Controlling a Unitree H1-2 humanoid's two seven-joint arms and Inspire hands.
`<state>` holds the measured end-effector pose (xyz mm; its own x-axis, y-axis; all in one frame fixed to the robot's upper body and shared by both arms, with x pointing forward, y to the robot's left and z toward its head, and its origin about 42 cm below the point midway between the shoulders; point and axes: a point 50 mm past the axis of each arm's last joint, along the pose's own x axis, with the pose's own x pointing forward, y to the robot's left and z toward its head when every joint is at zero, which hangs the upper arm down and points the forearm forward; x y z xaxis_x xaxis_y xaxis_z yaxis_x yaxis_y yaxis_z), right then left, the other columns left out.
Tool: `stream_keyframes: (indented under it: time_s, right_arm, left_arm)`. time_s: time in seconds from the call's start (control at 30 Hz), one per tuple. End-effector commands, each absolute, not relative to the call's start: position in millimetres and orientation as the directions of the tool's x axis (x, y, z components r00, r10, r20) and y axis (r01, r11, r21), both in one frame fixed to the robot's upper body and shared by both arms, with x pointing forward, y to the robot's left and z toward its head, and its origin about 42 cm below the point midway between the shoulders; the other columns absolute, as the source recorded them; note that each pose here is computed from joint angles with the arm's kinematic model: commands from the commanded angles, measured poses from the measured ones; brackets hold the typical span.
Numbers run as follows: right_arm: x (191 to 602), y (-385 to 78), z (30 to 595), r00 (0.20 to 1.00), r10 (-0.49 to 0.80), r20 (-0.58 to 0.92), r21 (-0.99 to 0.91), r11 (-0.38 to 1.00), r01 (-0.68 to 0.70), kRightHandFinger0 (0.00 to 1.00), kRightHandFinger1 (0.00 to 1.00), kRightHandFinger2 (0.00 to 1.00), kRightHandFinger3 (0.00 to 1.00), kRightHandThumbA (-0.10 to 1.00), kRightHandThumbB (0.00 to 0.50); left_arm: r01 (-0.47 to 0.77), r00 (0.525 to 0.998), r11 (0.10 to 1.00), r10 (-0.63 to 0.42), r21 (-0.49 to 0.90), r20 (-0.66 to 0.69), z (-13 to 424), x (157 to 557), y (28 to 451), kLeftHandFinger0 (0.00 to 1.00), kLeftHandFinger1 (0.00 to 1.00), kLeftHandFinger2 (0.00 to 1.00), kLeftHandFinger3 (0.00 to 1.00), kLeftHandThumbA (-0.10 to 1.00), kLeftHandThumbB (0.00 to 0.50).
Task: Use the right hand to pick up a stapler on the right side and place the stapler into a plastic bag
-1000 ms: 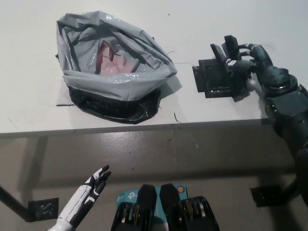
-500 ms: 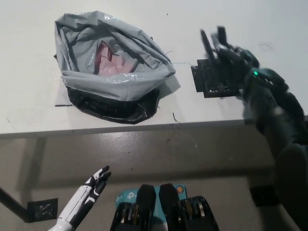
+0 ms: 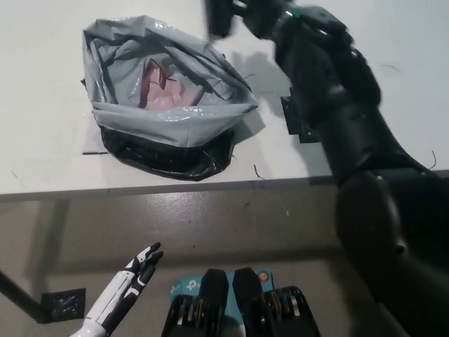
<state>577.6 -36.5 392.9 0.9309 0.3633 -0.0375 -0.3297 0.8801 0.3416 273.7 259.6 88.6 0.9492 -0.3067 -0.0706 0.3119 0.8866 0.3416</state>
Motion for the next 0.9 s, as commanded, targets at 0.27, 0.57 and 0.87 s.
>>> stream_keyframes:
  time_s: [0.27, 0.57, 0.87]
  right_arm:
    - [550.9, 49.6, 433.8, 0.894, 0.445, 0.058, -0.125, 0.891, -0.436, 0.09, 0.48, 0.79, 0.35, 0.10, 0.166]
    - [541.7, 69.3, 411.5, 0.916, 0.390, 0.095, -0.479, 0.824, -0.302, 0.25, 0.68, 0.92, 0.52, 0.06, 0.130]
    - [534.6, 78.2, 393.6, 0.896, 0.403, 0.185, -0.652, 0.733, -0.195, 0.13, 0.33, 0.49, 0.62, -0.08, 0.107]
  left_arm:
    - [0.323, 0.939, 0.857, -0.342, 0.402, -0.027, 102.9, 274.1, 262.6, 1.00, 1.00, 1.00, 1.00, 1.00, 0.223]
    - [0.323, 0.937, 0.847, -0.348, 0.422, -0.019, 105.1, 274.9, 261.9, 1.00, 1.00, 1.00, 1.00, 1.00, 0.230]
    - [0.333, 0.932, 0.846, -0.362, 0.416, -0.010, 111.2, 276.2, 257.9, 1.00, 1.00, 1.00, 1.00, 1.00, 0.230]
